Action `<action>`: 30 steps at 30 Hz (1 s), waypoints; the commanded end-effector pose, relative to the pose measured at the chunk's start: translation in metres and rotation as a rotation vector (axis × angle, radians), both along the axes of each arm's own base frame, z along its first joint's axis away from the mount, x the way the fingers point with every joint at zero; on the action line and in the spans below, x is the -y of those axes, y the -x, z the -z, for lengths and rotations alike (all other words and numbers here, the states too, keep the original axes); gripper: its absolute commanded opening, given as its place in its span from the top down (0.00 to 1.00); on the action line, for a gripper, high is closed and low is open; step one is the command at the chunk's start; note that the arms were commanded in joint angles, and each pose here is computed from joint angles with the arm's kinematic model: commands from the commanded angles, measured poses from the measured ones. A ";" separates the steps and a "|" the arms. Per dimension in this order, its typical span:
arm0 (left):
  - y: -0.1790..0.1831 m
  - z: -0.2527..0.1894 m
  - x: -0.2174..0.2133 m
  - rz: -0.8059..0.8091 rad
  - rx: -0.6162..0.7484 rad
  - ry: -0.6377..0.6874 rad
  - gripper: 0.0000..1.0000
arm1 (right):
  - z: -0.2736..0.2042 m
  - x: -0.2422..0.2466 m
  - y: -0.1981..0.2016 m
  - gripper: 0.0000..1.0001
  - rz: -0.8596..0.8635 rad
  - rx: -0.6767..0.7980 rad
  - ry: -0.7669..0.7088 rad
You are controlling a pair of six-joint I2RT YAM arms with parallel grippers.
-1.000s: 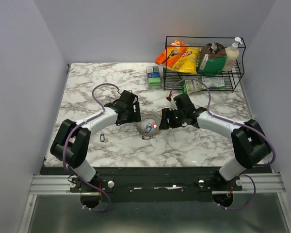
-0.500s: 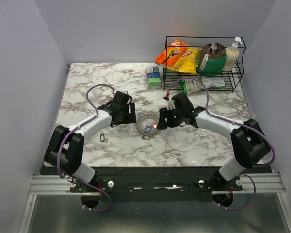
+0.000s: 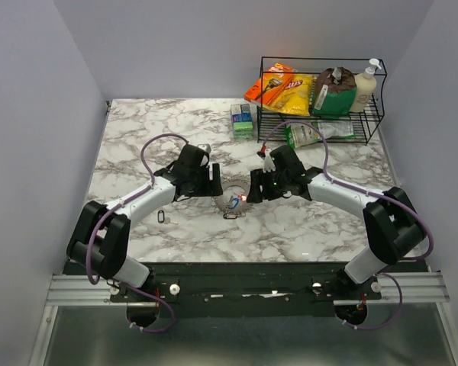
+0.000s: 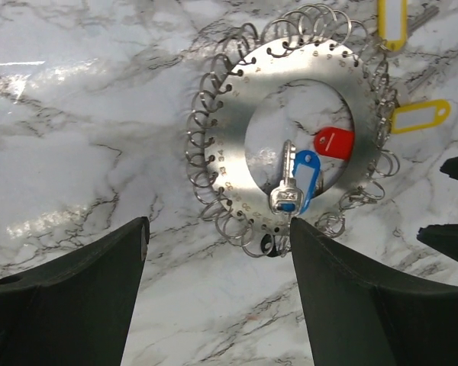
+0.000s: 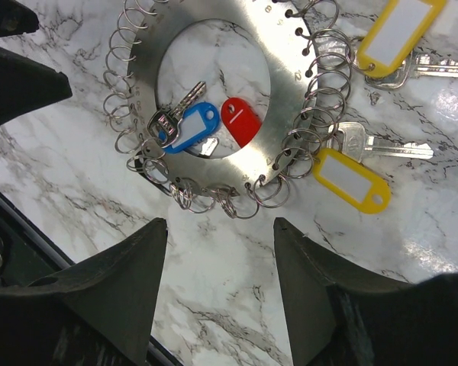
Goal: Put the keys on the keyring
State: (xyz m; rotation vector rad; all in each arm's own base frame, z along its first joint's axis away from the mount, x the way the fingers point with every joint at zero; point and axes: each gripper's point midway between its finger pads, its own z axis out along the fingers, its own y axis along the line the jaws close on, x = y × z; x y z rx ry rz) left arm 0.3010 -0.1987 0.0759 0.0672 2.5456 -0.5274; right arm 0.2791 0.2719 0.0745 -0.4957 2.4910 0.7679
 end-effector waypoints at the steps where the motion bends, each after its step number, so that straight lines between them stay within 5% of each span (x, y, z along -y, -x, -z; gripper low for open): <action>1: 0.002 -0.025 0.027 0.098 0.075 0.081 0.18 | 0.000 -0.003 0.002 0.33 -0.020 0.000 0.003; 7: 0.012 -0.024 0.046 0.156 0.078 0.066 0.19 | 0.001 -0.002 0.002 0.33 -0.015 -0.003 0.008; 14: 0.029 -0.014 0.060 0.226 0.062 0.043 0.41 | 0.004 0.000 0.003 0.33 -0.007 -0.011 0.020; 30: 0.035 -0.003 0.075 0.257 0.041 0.000 0.44 | 0.016 0.000 0.006 0.37 -0.013 -0.048 0.034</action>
